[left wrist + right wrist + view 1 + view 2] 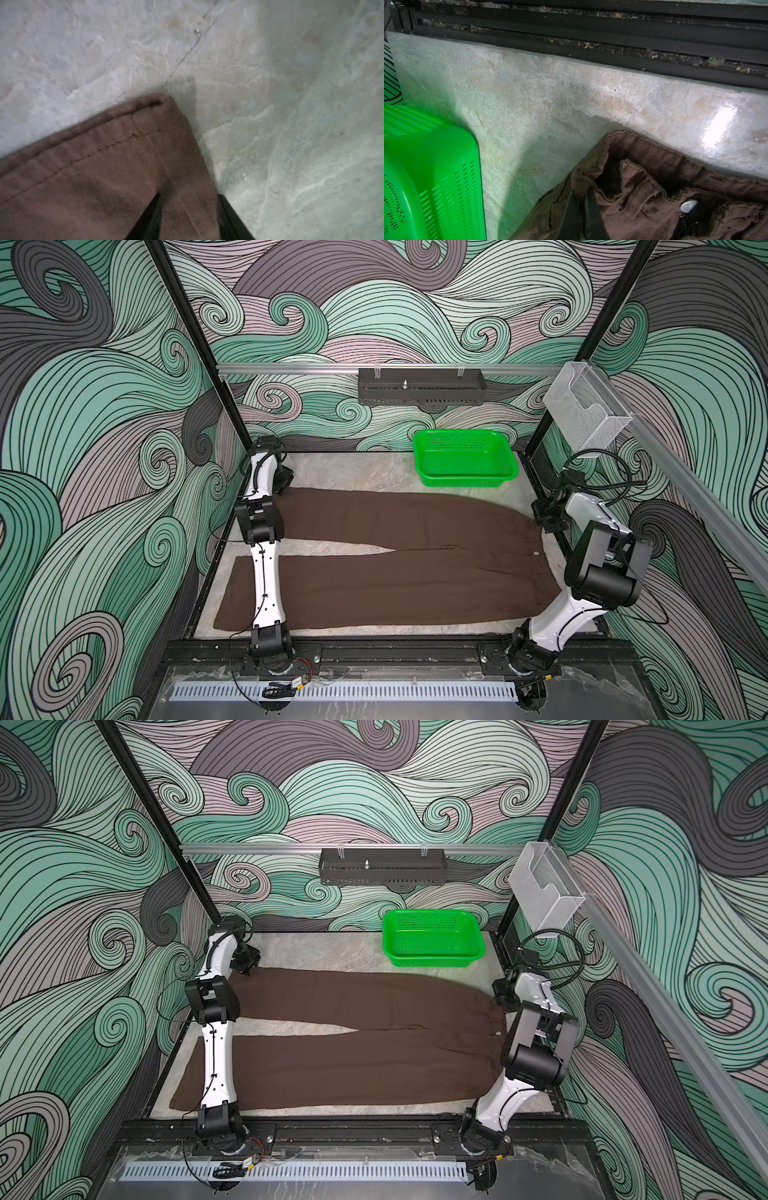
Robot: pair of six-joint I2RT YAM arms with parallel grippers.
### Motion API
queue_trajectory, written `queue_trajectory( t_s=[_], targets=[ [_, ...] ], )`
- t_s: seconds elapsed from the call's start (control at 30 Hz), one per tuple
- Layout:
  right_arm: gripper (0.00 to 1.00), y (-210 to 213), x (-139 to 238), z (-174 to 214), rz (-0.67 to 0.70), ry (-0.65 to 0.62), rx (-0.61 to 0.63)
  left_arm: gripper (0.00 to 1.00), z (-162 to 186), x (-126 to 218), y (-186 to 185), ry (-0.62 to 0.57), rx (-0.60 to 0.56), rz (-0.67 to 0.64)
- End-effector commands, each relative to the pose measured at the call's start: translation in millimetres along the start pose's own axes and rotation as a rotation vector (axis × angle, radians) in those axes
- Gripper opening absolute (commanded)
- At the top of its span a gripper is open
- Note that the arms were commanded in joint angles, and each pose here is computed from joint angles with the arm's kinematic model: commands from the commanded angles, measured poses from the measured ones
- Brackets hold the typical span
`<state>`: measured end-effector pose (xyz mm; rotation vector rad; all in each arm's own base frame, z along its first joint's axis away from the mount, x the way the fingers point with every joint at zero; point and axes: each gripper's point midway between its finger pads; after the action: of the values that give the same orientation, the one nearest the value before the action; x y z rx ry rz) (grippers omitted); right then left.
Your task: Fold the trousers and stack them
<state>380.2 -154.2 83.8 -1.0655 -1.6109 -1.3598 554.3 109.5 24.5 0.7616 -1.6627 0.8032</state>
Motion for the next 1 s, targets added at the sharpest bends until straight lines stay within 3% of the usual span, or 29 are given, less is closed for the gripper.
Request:
queue_trajectory(
  t_s=[0.0, 0.1, 0.27, 0.33, 0.6, 0.63, 0.7, 0.73, 0.77, 0.97],
  targets=[
    [0.00, 1, 8, -4, -0.026, -0.008, -0.019, 0.44, 47, -40, 6, 0.146, -0.002, -0.076],
    [0.00, 2, 9, -7, -0.038, -0.004, -0.033, 0.40, 54, -42, 9, 0.161, -0.013, -0.103],
    [0.00, 1, 6, -6, -0.049, 0.012, -0.050, 0.08, 52, -35, 16, 0.155, -0.028, -0.129],
    [0.00, 1, 5, -5, -0.053, 0.018, -0.053, 0.00, 46, -27, 17, 0.132, -0.025, -0.125],
    [0.00, 5, 8, -6, -0.071, 0.025, -0.051, 0.00, -16, 37, 15, -0.057, 0.021, -0.021],
    [0.00, 5, 9, -6, -0.072, 0.023, -0.051, 0.04, -22, 42, 15, -0.063, 0.034, 0.001],
    [0.00, 4, 9, -5, -0.070, 0.024, -0.051, 0.35, -25, 40, 17, -0.045, 0.056, 0.023],
    [0.00, 4, 9, -5, -0.070, 0.023, -0.053, 0.58, -25, 36, 18, -0.032, 0.061, 0.027],
    [0.00, 4, 9, -5, -0.071, 0.023, -0.056, 0.70, -23, 30, 18, -0.015, 0.061, 0.031],
    [0.00, 5, 13, -7, -0.074, 0.003, -0.052, 0.69, -13, 3, 9, 0.037, 0.085, 0.053]
  ],
)
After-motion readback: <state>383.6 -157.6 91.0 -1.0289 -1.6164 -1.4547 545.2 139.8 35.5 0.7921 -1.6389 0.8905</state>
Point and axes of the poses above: each gripper's point midway between its finger pads, its own x axis back along the fingers, its own y axis along the line the jaws close on, z = x × y, and after that the axes turned 8 degrees about -x, right-handed
